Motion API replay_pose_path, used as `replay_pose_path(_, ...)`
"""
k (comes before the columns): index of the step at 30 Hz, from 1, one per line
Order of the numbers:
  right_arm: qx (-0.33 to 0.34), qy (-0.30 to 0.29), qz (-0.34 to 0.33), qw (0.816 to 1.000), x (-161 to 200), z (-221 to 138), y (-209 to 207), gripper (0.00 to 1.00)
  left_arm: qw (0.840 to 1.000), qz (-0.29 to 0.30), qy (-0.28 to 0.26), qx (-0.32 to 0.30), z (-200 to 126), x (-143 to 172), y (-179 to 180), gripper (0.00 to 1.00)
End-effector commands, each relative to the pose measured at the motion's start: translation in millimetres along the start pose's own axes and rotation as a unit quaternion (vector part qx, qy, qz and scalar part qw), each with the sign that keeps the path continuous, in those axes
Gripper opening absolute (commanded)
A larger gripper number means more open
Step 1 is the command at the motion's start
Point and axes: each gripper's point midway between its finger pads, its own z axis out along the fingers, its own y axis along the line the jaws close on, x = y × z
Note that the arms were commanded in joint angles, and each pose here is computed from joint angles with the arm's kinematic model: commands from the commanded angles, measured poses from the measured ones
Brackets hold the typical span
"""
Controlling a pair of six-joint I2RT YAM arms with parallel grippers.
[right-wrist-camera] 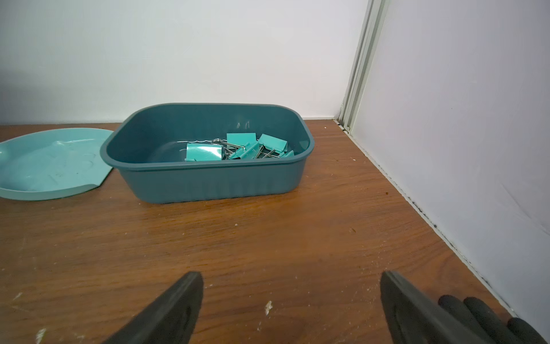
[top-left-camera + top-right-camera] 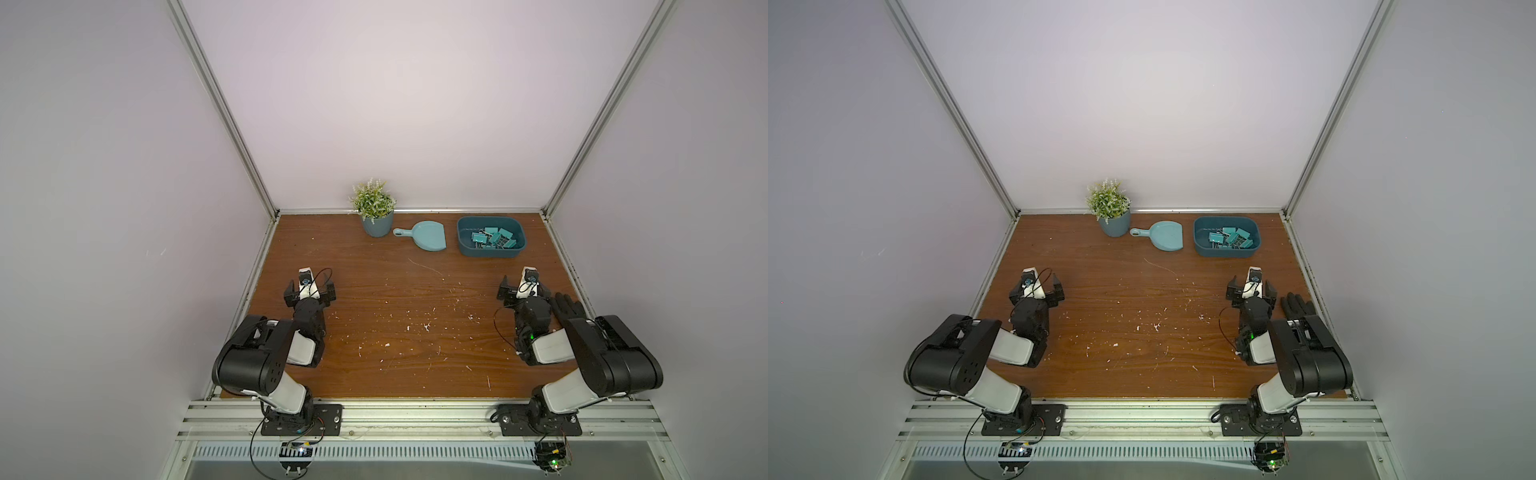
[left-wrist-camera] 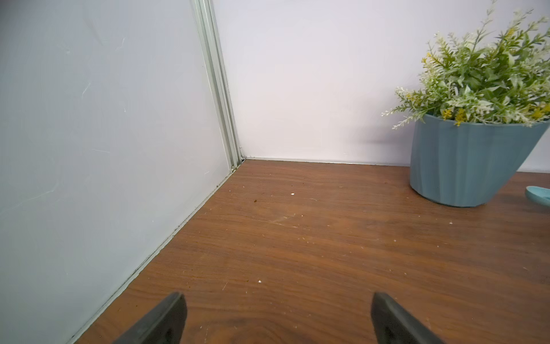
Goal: Take out the binder clips from the storage box
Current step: Move the storage box to the center of the board.
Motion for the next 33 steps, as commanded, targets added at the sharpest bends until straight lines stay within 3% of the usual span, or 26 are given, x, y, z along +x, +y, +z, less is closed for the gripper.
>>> replay_pose_path(1, -0.003, -0.021, 0.011, 1.0, -14.2, 1.8, 0.6, 0.99, 1.0, 0.001, -0.01, -0.003, 0.2, -3.7, 3.9, 1.0)
replay_pose_path(20, -0.006, -0.021, 0.013, 1.0, -14.6, 2.4, 0.2, 1.0, 1.0, -0.006, 0.0, 0.004, 4.9, -1.6, 5.3, 1.0)
replay_pose_path(26, 0.031, -0.022, 0.02, 0.999, -43.7, -2.1, -10.8, 1.0, 1.0, -0.007, -0.015, -0.014, 0.2, -15.6, 11.2, 1.0)
replay_pose_path(29, 0.094, 0.007, 0.123, 0.988, -67.4, 2.4, -31.4, 1.0, 0.998, -0.008, -0.007, -0.062, 3.0, -33.9, 21.4, 1.0)
replay_pose_path(31, 0.097, 0.026, 0.167, 0.981, -84.7, 10.7, -31.2, 1.0, 0.994, -0.048, -0.01, -0.094, 4.0, -49.7, 31.4, 1.0)
replay_pose_path(33, 0.092, 0.046, 0.189, 0.977, -100.0, 22.5, -25.2, 1.0, 0.981, -0.143, -0.006, -0.133, 1.3, -64.8, 46.0, 1.0)
